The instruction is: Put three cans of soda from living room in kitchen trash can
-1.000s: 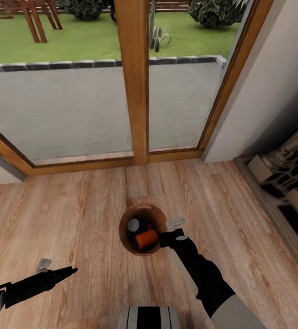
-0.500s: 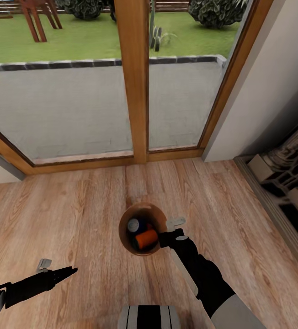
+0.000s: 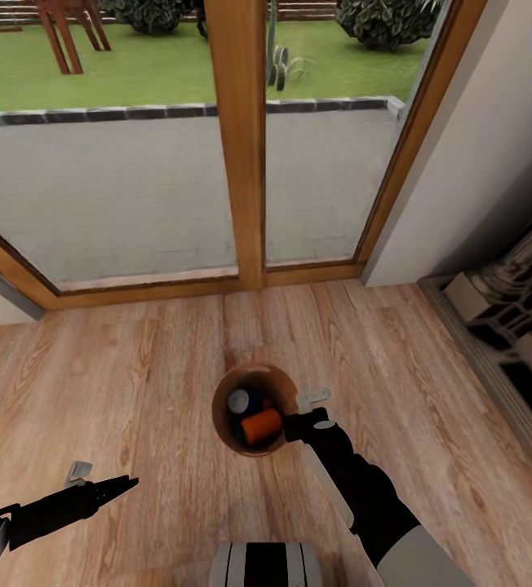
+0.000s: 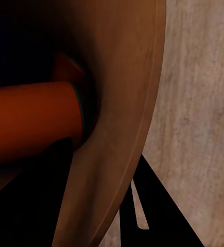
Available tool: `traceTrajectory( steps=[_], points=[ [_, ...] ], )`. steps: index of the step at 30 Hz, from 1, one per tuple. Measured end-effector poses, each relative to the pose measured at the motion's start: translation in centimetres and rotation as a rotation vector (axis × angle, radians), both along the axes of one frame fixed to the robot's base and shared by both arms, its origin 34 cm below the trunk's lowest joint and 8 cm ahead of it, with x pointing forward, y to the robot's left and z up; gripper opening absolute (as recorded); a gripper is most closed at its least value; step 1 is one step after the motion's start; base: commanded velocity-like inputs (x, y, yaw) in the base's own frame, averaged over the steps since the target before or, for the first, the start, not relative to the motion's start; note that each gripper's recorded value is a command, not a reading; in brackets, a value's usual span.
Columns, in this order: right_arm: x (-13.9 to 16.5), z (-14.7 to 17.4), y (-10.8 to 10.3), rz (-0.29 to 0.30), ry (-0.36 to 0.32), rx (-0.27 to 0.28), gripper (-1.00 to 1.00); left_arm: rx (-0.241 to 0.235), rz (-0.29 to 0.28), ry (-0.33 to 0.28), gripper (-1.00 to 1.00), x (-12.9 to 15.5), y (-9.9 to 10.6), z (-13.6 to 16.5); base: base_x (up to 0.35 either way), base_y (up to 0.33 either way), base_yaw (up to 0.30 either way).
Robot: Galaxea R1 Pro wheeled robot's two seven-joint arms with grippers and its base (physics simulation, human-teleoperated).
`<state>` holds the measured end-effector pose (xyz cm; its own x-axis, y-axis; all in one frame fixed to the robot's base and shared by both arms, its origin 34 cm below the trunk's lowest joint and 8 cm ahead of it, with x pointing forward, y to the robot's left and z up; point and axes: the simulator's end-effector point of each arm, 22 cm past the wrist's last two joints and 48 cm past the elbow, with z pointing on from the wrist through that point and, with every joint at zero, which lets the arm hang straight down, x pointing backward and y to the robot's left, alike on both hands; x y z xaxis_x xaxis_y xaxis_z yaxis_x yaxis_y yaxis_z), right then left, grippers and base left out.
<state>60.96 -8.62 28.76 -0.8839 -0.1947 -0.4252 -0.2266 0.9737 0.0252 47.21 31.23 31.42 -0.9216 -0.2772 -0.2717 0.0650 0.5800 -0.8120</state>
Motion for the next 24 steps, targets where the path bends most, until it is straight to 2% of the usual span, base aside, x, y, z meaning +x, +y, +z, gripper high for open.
traceTrajectory(
  steps=[4, 6, 8, 9, 11, 24],
  points=[
    [-0.3, -0.7, 0.1, 0.008, 0.000, -0.005, -1.00, 0.000, -0.001, 0.000, 1.00, -0.2, 0.0, -0.7, 0.000, 0.000, 0.000],
    [-0.6, -0.6, 0.9, 0.037, -0.003, -0.007, -1.00, 0.000, -0.001, 0.000, 1.00, -0.2, 0.0, -0.7, 0.000, 0.000, 0.000],
    [-0.9, -0.5, 1.9, 0.041, 0.002, 0.021, -1.00, 0.000, -0.001, 0.000, 1.00, -0.2, 0.0, -0.7, 0.000, 0.000, 0.000],
    [-0.9, -0.5, 2.0, 0.049, -0.002, 0.017, -1.00, 0.000, -0.001, 0.000, 1.00, -0.2, 0.0, -0.7, 0.000, 0.000, 0.000],
    [-0.9, -0.5, 1.7, 0.065, -0.006, -0.006, -1.00, 0.000, -0.001, 0.000, 1.00, -0.2, 0.0, -0.7, 0.000, 0.000, 0.000],
    [-1.0, -0.7, 2.0, 0.068, -0.007, 0.000, -1.00, 0.000, -0.001, 0.000, 1.00, -0.2, 0.0, -0.9, 0.000, 0.000, 0.000]
  ],
)
